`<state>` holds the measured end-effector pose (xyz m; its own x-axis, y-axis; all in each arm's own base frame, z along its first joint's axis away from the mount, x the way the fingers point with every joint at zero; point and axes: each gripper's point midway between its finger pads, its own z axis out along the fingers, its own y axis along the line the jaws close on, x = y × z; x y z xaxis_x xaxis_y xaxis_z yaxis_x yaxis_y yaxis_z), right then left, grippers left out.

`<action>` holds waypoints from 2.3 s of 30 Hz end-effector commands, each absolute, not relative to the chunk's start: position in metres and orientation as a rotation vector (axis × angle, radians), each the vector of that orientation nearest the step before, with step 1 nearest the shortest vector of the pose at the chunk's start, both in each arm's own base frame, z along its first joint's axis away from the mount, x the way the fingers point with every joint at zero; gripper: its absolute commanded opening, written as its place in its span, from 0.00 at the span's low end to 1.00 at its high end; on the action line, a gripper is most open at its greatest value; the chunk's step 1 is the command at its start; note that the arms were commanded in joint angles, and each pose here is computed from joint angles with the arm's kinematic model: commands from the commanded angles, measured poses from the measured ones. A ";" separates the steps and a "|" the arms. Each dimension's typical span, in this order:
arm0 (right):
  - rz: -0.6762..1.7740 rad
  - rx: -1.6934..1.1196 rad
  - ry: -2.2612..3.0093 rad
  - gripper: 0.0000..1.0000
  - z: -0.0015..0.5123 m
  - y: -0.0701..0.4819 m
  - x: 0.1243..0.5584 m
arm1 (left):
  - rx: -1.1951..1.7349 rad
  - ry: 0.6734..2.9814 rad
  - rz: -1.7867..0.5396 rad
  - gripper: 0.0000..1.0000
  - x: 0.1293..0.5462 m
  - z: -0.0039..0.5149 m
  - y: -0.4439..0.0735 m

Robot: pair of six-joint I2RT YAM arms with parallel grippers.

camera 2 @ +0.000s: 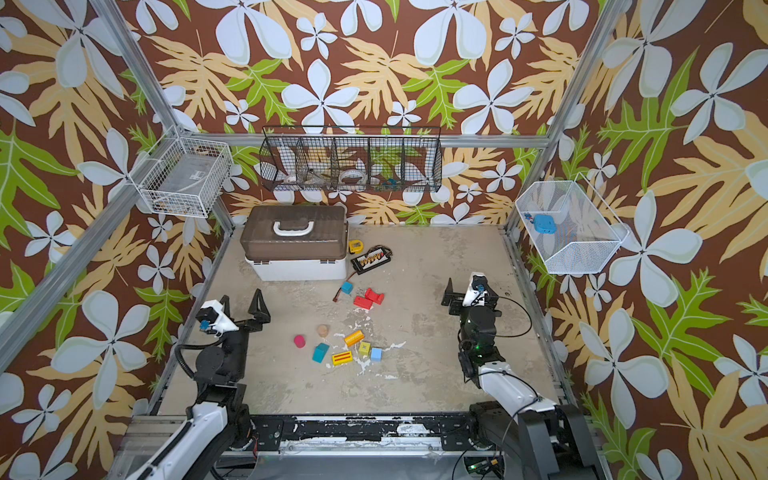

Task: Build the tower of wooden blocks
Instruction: 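Raise both arms and reach the right gripper toward the red blocks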

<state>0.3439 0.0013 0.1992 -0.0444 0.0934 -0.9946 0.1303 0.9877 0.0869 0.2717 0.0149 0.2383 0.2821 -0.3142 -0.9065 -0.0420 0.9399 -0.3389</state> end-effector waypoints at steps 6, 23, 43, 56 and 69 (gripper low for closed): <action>0.068 0.533 1.653 1.00 0.167 -0.024 0.322 | -0.332 1.344 -0.352 1.00 0.263 0.207 -0.002; 0.229 0.297 2.048 1.00 0.125 0.082 0.365 | -0.719 1.497 -0.216 1.00 0.292 0.158 0.041; 0.281 0.017 2.460 0.86 0.060 0.272 0.367 | -0.712 1.765 -0.192 0.98 0.343 0.127 0.024; 0.182 -0.021 2.518 0.84 0.038 0.292 0.381 | -0.706 1.795 -0.185 0.99 0.349 0.123 0.023; 0.167 -0.053 2.544 0.83 0.023 0.310 0.391 | -0.705 1.797 -0.184 0.99 0.349 0.123 0.023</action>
<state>0.3912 0.3124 0.0280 -0.8231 0.0148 -0.5678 -0.0745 0.9882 0.1338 0.3486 0.0234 0.1227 -0.1734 -0.5491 -0.8176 -0.3707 0.8055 -0.4623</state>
